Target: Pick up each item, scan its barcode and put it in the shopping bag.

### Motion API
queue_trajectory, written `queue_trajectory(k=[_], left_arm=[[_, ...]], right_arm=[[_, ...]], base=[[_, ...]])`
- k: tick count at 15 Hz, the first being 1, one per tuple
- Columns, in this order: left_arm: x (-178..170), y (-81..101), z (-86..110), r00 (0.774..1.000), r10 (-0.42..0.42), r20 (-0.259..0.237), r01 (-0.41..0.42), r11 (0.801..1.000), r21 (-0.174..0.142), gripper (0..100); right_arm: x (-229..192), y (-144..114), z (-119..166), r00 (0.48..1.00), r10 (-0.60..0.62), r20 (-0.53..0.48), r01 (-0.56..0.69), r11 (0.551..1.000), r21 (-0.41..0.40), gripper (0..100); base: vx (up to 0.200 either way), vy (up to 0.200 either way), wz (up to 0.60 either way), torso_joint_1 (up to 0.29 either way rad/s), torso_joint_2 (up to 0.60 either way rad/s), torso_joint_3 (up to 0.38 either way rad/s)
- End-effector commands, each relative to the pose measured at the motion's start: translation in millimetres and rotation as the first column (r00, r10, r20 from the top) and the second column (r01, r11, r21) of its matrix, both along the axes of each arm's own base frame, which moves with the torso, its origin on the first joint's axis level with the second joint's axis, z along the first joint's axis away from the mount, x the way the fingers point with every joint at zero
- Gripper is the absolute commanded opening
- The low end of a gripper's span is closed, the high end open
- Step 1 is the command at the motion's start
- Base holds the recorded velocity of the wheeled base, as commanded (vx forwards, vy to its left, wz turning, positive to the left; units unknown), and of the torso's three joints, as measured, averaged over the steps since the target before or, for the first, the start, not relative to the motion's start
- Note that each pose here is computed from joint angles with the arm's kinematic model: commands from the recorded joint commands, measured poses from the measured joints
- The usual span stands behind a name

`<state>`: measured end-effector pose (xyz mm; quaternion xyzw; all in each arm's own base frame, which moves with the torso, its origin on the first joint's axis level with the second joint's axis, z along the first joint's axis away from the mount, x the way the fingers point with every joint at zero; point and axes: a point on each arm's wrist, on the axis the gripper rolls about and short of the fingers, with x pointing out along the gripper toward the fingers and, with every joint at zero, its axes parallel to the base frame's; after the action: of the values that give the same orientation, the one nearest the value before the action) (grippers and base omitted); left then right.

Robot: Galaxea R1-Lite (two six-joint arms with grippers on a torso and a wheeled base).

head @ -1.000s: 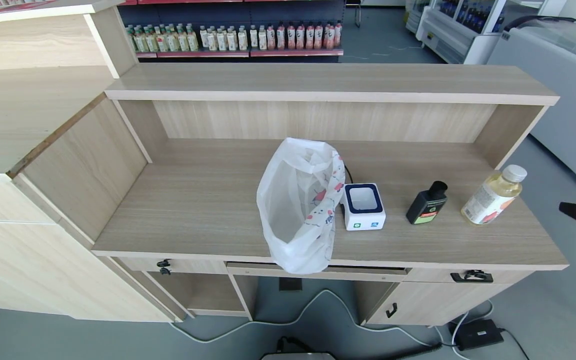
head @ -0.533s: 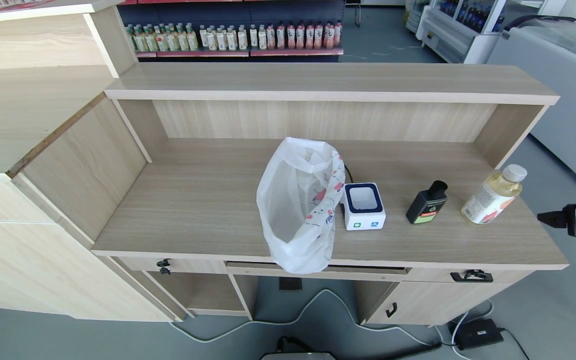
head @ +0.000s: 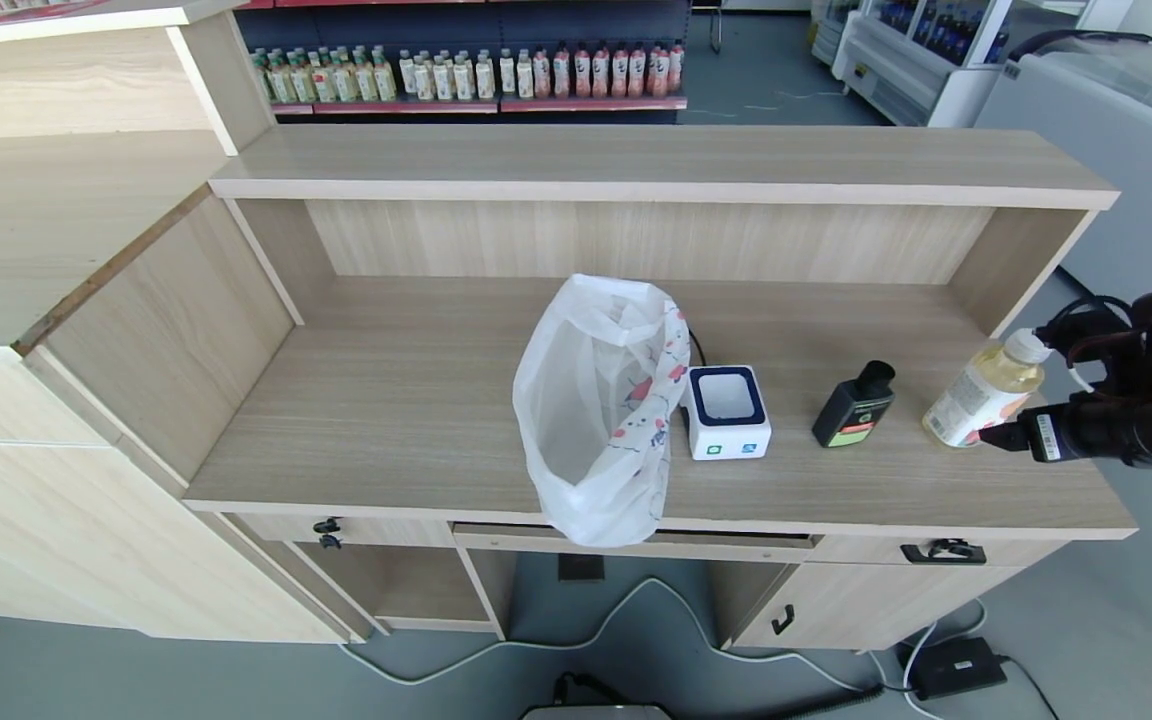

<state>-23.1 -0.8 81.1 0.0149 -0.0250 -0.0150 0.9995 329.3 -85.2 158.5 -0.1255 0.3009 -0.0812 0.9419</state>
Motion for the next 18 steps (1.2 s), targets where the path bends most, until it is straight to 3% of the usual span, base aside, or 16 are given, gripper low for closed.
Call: queue_trajectory(k=[1, 9, 18], left_arm=[[-0.1, 0.0, 0.1, 1.0, 0.0, 0.001, 0.0, 1.0, 0.0, 100], [-0.1, 0.0, 0.1, 1.0, 0.0, 0.001, 0.0, 1.0, 0.0, 100], [-0.1, 0.0, 0.1, 1.0, 0.0, 0.001, 0.0, 1.0, 0.0, 100]], right_arm=[[11.8, 3.2, -8.5, 1.0, 0.018, -0.016, -0.018, 1.0, 0.006, 100], [52.4, 32.7, -8.1, 0.988, 0.151, 0.032, -0.151, 0.988, 0.014, 100], [71.5, 50.5, -20.6, 0.98, 0.199, 0.023, -0.199, 0.98, 0.013, 100]], base=[[0.0, 0.0, 0.0, 0.0, 0.0, 0.0], [0.0, 0.0, 0.0, 0.0, 0.0, 0.0], [0.0, 0.0, 0.0, 0.0, 0.0, 0.0]])
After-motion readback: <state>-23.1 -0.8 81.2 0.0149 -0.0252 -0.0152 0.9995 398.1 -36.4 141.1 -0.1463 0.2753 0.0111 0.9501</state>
